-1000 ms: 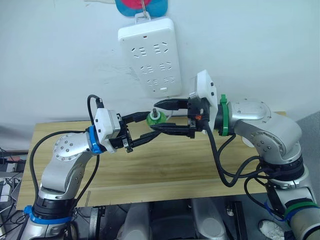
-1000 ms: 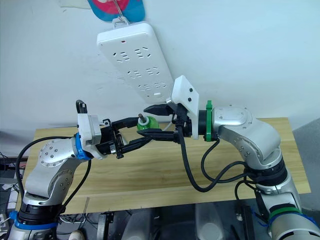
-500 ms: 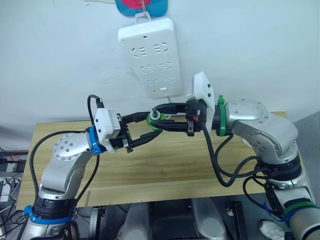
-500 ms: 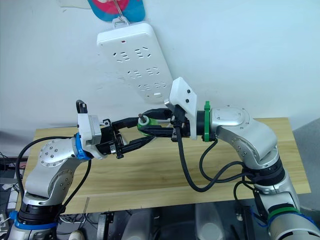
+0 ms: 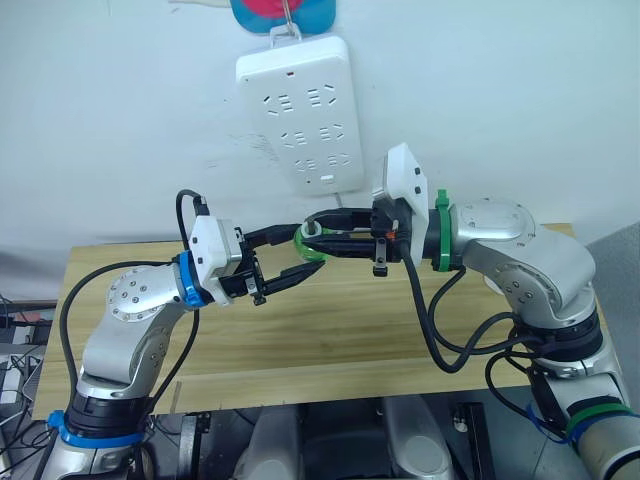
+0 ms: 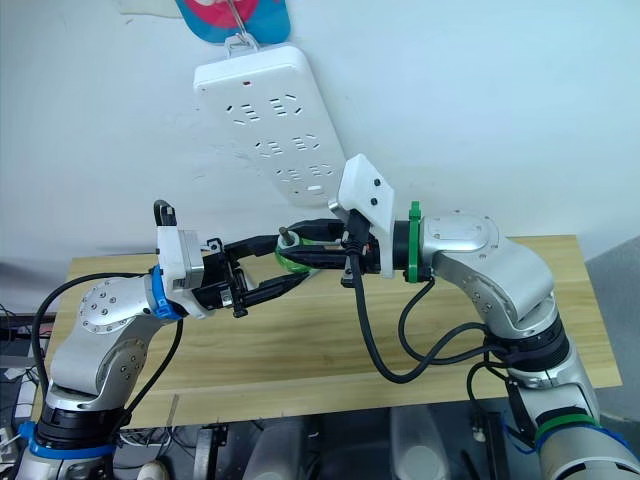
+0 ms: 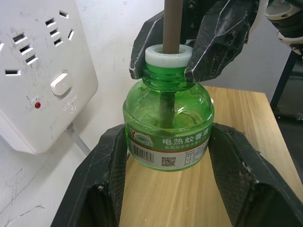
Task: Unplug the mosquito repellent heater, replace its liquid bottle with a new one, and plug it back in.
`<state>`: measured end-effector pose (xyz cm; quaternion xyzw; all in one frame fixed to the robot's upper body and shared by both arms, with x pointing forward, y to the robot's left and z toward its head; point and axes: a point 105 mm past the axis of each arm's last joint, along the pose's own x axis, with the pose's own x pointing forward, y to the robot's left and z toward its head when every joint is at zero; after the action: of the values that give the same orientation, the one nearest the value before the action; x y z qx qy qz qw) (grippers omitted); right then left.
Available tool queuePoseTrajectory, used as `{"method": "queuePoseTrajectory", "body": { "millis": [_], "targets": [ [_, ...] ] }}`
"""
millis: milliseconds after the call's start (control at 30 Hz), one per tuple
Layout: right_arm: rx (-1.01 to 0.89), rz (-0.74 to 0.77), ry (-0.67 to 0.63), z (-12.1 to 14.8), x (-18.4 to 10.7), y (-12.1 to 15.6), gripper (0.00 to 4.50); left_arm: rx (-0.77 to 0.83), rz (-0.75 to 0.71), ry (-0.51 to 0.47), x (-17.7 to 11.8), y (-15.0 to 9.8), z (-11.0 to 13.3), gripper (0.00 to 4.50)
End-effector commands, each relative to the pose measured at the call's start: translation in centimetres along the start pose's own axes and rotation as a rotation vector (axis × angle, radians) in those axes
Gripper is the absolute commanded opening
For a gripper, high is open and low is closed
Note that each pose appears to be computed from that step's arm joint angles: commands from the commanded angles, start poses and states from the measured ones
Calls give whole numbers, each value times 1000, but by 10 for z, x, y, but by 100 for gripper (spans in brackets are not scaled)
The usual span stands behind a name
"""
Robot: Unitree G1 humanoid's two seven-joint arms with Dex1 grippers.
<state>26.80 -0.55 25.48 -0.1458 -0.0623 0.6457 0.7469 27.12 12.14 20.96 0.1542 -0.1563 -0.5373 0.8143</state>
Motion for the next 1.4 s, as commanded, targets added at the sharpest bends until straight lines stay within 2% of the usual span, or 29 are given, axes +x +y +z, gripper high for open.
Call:
{"method": "queuePoseTrajectory", "body": {
  "millis": [33, 1300, 1400],
  "targets": [
    [-41, 21, -27, 9, 0, 6, 85, 23, -1, -38, 1, -2, 14, 223],
    [-35, -18, -40, 13, -4, -1, 85, 19, 16, -43, -2, 0, 13, 223],
    [-34, -19, -43, 14, -4, -2, 85, -59, -25, -66, -2, -2, 15, 223]
  ]
}}
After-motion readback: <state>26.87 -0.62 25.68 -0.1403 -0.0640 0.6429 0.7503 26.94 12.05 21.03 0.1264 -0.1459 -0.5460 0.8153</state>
